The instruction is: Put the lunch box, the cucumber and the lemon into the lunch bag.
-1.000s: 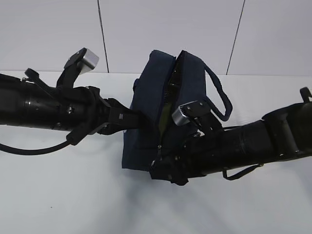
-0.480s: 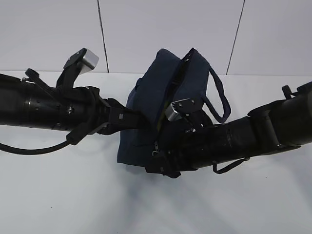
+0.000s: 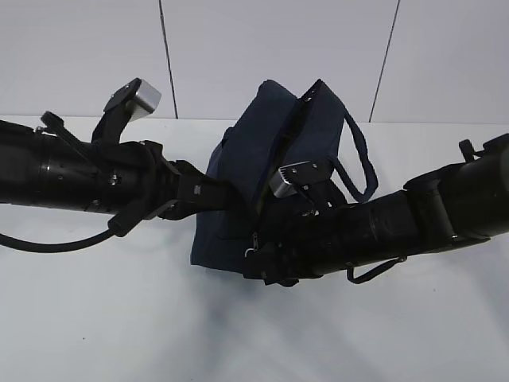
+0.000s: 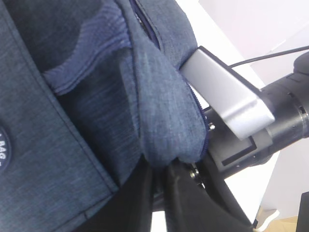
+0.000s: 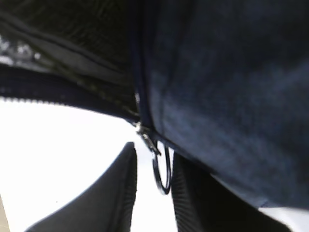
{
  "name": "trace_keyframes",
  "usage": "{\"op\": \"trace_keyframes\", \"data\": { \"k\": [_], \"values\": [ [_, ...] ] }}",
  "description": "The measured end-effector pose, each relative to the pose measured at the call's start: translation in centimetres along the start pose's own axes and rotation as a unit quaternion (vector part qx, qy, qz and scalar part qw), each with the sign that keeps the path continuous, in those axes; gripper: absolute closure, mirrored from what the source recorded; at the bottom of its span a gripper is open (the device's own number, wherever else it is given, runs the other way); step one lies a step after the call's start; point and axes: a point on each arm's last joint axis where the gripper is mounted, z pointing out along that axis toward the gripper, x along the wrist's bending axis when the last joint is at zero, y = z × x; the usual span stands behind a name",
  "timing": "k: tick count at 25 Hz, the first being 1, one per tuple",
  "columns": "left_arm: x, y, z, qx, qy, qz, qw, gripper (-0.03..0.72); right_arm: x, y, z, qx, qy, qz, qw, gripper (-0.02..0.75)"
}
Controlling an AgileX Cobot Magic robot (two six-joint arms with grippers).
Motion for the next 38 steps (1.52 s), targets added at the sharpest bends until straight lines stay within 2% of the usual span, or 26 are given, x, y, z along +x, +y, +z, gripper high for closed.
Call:
{"op": "trace_keyframes", "data": {
  "k": [12,15,19,21,31,38],
  "values": [
    [0.0,0.0,0.0,-0.001,0.001,-0.001,1.0,0.679,-0.4,1.9,0.3,-0.022,-0.006,0.009,1.0,0.528],
    [0.0,0.0,0.0,-0.001,0.001,-0.001,1.0,0.679,-0.4,1.9,0.3,-0.02,-0.01,0.009,1.0,0.577],
    [0.0,0.0,0.0,-0.001,0.001,-0.001,1.0,0.679,-0.5,2.0,0.3,-0.02,-0.012,0.009,1.0,0.693],
    [0.0,0.0,0.0,-0.001,0.001,-0.001,1.0,0.679,-0.5,2.0,0.3,-0.02,-0.012,0.009,1.0,0.716],
    [0.0,0.0,0.0,-0.001,0.001,-0.001,1.0,0.679,-0.5,1.9,0.3,-0.02,-0.012,0.009,1.0,0.717],
    [0.2,0.0,0.0,-0.001,0.01,-0.001,1.0,0.679,-0.3,1.6,0.3,0.008,-0.005,0.009,1.0,0.717]
  ]
}}
